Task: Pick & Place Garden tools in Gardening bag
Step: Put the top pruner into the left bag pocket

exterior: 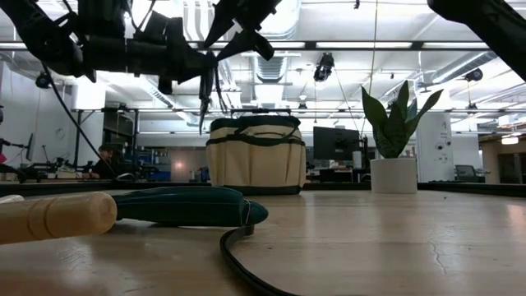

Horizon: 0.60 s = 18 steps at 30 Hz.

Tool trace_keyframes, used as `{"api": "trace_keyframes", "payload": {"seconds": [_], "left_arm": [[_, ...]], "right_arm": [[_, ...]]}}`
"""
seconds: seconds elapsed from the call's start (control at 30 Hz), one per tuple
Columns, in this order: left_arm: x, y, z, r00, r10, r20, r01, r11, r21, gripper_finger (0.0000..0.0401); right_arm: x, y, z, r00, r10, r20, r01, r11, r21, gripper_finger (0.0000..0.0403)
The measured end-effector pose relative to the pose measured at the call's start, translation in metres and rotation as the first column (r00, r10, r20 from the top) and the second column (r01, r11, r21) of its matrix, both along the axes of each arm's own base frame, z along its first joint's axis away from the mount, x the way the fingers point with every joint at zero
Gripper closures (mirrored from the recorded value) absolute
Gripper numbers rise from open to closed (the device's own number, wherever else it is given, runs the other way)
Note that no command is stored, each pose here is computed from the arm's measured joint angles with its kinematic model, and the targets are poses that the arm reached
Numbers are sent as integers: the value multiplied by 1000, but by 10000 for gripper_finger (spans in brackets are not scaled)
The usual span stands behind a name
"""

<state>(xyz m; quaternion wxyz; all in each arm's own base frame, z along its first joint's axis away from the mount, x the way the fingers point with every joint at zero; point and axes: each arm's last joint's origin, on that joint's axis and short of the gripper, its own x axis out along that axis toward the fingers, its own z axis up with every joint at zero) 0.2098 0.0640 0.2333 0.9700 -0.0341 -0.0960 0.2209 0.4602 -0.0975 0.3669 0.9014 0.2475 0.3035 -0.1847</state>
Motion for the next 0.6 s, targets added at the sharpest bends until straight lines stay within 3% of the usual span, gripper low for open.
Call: {"api": "trace_keyframes", "payload": {"seconds": [0.6], "left_arm": [[3, -1, 7, 1000, -6, 8, 6, 1000, 5, 332]], "right_arm": [[0, -4, -1, 1000, -4, 1, 4, 1000, -9, 288]]}}
